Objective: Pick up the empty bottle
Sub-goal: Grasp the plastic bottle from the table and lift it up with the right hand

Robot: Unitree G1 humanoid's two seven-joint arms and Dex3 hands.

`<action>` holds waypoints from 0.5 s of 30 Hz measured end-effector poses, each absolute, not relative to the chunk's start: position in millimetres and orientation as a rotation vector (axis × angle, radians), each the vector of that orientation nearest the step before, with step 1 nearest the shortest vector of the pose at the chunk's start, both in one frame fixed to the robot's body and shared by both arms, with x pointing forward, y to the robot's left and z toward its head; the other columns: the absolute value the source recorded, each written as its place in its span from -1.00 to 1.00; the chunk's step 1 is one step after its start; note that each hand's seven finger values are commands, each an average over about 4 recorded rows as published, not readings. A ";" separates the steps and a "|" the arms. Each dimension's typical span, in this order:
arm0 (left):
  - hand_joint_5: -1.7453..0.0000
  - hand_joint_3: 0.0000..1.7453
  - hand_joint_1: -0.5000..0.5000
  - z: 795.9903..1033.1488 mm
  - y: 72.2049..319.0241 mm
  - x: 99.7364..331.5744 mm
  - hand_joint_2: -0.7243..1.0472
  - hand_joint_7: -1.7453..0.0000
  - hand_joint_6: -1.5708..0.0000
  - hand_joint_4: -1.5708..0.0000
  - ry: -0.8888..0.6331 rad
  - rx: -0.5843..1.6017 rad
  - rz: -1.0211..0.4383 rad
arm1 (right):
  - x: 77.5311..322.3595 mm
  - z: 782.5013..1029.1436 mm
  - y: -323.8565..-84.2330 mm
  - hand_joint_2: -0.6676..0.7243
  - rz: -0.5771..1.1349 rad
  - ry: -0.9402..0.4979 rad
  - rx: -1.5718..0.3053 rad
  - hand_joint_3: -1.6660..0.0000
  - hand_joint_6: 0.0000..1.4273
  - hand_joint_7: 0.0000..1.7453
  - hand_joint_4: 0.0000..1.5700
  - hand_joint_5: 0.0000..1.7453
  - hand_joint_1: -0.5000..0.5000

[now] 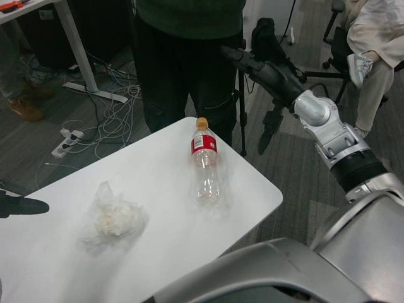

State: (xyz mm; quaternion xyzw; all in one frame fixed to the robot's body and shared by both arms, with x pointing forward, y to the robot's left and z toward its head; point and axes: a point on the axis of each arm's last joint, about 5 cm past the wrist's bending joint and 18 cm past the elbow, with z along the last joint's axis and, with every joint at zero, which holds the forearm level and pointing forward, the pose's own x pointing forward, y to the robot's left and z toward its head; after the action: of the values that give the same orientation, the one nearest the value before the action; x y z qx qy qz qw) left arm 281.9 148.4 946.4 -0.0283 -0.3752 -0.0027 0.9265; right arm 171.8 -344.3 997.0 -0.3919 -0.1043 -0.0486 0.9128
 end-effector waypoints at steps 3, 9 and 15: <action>1.00 -1.00 -1.00 945.4 148.0 284.1 -0.90 1.00 1.00 1.00 -0.755 -0.054 -0.015 | 173.3 1002.5 -341.1 0.11 -0.038 -0.190 -1.053 0.95 -1.00 -1.00 -1.00 -1.00 -0.33; 1.00 -1.00 -1.00 937.4 146.9 287.5 -0.90 1.00 1.00 1.00 -0.697 -0.037 -0.044 | 183.7 1010.3 -315.6 -0.02 0.130 -0.202 -1.476 0.90 -1.00 -1.00 -1.00 -1.00 -0.29; 1.00 -1.00 -1.00 934.9 145.6 292.2 -0.90 1.00 1.00 1.00 -0.663 -0.033 -0.061 | 202.8 1012.3 -289.9 -0.18 0.227 -0.302 -1.560 0.90 -1.00 -1.00 -1.00 -1.00 -0.29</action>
State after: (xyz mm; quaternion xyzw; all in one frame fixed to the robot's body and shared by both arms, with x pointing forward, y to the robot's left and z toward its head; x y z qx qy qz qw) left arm 292.2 145.6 934.9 -0.0162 -0.3252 -0.0298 0.9450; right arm 202.8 -289.9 1012.3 -0.6990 -0.1353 0.1017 0.6948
